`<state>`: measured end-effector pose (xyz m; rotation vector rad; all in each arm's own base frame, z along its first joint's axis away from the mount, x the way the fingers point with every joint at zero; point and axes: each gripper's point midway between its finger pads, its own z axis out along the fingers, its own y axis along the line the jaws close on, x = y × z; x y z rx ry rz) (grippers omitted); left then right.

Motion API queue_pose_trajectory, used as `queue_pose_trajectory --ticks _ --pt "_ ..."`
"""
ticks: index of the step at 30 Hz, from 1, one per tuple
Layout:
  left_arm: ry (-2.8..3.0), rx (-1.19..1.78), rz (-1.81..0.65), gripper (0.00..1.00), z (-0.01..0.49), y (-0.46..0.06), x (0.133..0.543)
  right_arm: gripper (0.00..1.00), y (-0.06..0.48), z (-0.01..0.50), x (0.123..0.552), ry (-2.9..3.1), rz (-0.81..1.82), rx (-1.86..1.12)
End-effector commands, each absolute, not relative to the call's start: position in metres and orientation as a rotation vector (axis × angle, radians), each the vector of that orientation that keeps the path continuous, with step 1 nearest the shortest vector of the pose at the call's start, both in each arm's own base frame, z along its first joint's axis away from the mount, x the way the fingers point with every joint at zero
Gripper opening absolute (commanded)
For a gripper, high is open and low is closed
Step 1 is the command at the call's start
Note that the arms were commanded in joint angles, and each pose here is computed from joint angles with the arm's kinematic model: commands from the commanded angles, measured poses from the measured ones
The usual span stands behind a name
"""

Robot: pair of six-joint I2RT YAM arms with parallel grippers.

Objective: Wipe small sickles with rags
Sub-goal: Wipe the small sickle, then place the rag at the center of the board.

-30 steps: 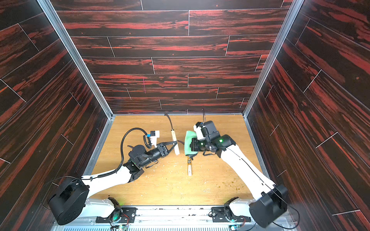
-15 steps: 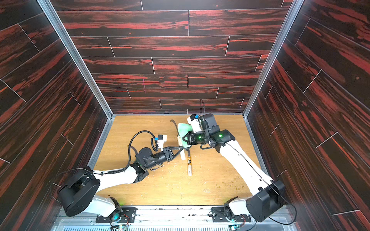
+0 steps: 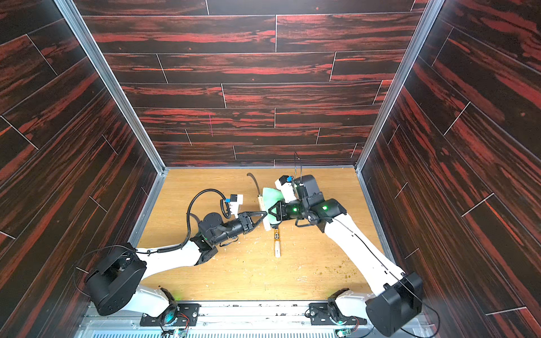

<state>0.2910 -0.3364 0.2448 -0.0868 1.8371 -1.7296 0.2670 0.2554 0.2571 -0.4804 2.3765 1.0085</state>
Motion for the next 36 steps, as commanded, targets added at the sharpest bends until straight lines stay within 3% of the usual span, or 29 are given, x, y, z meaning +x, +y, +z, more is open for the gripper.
queue_pose_trajectory --ticks 1,8,15,19,28,36 --pt "1.718 -0.045 -1.711 0.00 0.282 -0.329 0.300 0.03 0.264 0.257 0.232 2.397 1.132 -0.560" --pt "1.733 -0.059 -1.669 0.00 0.276 -0.320 0.310 0.03 0.256 0.236 0.220 2.461 1.112 -0.543" --pt "1.924 0.040 -1.505 0.00 0.255 -0.318 0.300 0.03 0.199 0.176 0.257 2.682 0.786 -0.177" --pt "2.003 0.058 -1.420 0.00 0.241 -0.308 0.292 0.05 0.165 0.139 0.272 2.773 0.744 0.037" --pt "2.084 0.050 -1.321 0.00 0.218 -0.295 0.285 0.09 0.145 0.080 0.272 2.923 0.552 0.117" --pt "2.104 0.053 -1.305 0.00 0.210 -0.294 0.285 0.23 0.135 0.049 0.268 3.010 0.451 0.138"
